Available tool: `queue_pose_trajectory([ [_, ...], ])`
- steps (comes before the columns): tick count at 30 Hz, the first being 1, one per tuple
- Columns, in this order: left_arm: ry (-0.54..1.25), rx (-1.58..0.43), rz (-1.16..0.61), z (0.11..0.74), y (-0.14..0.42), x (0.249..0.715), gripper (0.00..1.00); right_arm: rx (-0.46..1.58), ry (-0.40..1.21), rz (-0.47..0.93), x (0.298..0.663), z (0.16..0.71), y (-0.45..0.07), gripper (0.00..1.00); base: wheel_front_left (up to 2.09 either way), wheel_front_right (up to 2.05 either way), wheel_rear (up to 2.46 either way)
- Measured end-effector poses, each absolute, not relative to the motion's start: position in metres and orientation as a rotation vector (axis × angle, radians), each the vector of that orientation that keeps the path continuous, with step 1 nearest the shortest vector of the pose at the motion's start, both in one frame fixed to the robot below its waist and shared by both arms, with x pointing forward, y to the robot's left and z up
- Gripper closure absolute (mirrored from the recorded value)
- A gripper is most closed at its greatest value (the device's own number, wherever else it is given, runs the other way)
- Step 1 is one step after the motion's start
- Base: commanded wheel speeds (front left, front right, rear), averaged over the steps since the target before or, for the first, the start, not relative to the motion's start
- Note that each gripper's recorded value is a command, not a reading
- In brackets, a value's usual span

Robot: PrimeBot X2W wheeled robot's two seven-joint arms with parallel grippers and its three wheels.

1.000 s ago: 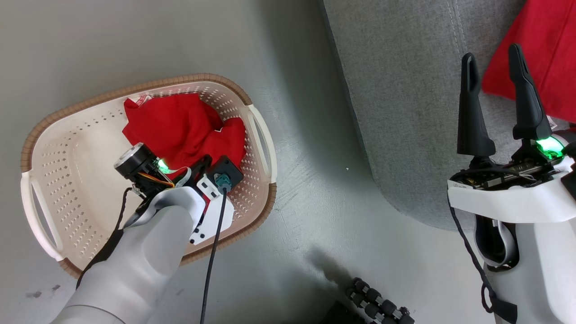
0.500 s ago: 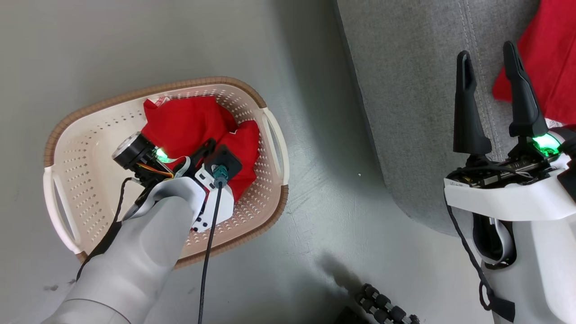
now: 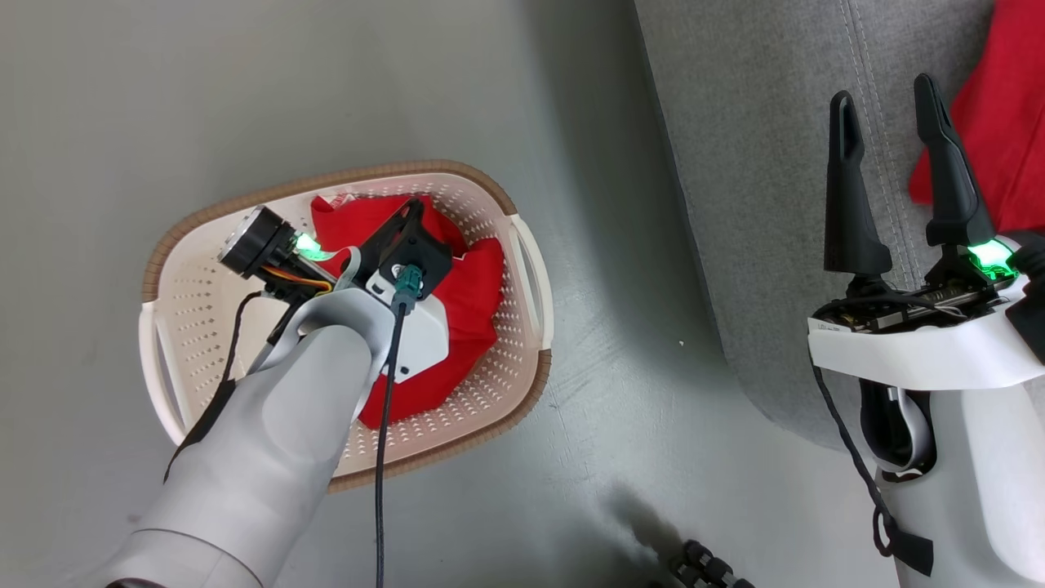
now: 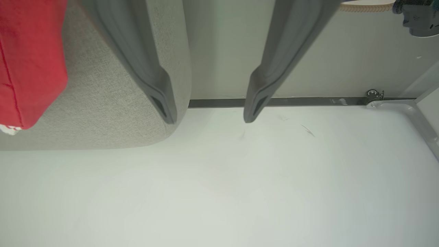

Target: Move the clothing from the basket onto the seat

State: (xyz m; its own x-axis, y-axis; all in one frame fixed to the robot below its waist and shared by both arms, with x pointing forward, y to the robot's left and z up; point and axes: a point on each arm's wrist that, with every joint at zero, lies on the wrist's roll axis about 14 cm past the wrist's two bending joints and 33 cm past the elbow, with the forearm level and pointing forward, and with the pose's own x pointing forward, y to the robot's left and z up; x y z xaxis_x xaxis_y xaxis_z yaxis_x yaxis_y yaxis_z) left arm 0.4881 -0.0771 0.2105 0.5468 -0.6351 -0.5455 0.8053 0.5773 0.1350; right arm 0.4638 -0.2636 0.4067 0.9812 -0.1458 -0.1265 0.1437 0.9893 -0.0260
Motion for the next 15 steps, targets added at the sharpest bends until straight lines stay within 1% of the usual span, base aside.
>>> queue_pose_trajectory([
  [11, 0.356, 0.301, -0.738, 0.27, -0.071, 0.525, 1.0, -0.009, 0.081, -0.129, 0.468, 0.425, -0.257, 0.0, 0.0, 0.0, 0.0],
  [15, 0.262, 0.245, -0.676, 0.307, -0.07, 0.544, 1.0, -0.014, 0.061, -0.122, 0.469, 0.433, -0.255, 0.0, 0.0, 0.0, 0.0],
])
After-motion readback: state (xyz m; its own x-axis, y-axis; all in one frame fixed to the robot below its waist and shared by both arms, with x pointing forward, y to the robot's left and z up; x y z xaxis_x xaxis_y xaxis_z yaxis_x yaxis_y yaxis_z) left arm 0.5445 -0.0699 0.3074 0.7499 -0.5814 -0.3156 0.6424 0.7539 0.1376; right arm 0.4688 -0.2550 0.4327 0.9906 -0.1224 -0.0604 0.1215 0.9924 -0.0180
